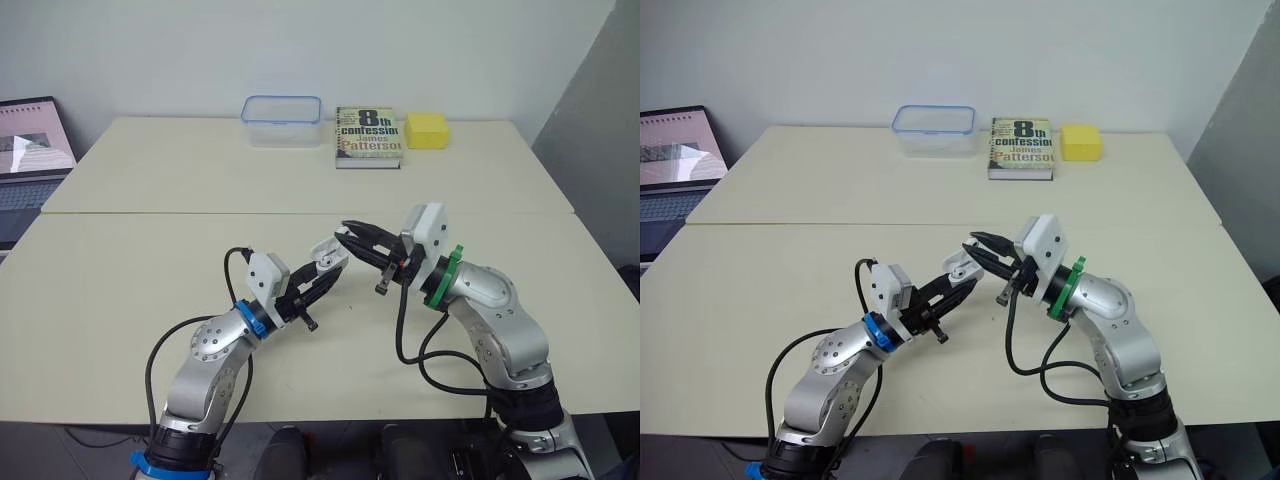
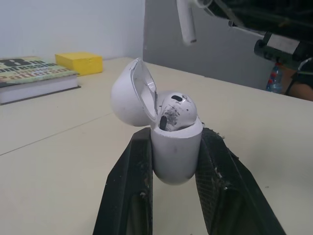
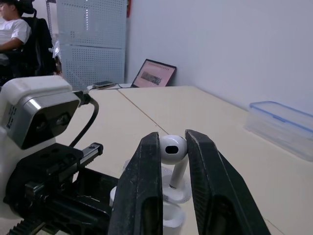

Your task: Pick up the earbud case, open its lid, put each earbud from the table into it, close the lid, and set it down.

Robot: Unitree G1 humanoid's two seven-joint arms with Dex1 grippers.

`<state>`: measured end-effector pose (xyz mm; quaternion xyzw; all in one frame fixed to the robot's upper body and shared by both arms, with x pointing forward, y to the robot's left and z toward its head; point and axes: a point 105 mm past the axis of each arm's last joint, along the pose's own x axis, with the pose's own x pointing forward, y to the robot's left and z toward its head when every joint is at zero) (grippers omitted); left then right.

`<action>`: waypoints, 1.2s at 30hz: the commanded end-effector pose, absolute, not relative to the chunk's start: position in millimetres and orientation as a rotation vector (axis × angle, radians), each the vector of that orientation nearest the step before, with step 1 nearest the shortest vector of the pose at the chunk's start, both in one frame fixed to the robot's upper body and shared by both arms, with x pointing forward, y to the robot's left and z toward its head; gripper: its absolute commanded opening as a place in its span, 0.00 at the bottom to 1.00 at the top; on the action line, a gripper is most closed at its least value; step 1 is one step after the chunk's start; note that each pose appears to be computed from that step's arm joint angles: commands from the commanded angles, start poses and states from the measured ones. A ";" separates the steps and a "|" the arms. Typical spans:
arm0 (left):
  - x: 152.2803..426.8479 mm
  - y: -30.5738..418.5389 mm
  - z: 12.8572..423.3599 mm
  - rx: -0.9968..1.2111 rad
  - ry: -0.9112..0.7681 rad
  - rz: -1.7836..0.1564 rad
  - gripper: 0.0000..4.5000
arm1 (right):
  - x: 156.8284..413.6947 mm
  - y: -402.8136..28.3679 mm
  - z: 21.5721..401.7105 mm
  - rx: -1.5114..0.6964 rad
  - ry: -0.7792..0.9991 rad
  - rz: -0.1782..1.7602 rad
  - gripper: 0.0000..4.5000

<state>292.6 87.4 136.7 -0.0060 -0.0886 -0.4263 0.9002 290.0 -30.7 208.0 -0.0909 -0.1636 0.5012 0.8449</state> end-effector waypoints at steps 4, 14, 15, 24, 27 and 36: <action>289.9 84.0 149.8 -0.005 -0.249 -0.887 0.18 | 288.0 -28.4 202.9 -0.244 -0.391 1.055 0.08; 288.6 82.6 149.2 -0.007 -0.248 -0.891 0.18 | 298.5 -27.8 186.0 -0.287 -0.379 1.031 0.08; 288.6 82.7 149.2 -0.007 -0.248 -0.891 0.18 | 300.1 -28.4 184.3 -0.297 -0.376 1.024 0.08; 288.7 83.2 149.4 -0.006 -0.248 -0.892 0.18 | 298.0 -29.7 176.9 -0.328 -0.366 1.037 0.08; 288.9 83.1 149.4 -0.006 -0.248 -0.894 0.18 | 295.4 -31.2 182.0 -0.285 -0.367 1.039 0.25; 290.1 82.0 148.2 0.001 -0.239 -0.920 0.18 | 286.9 -48.2 198.4 -0.320 -0.398 1.018 0.63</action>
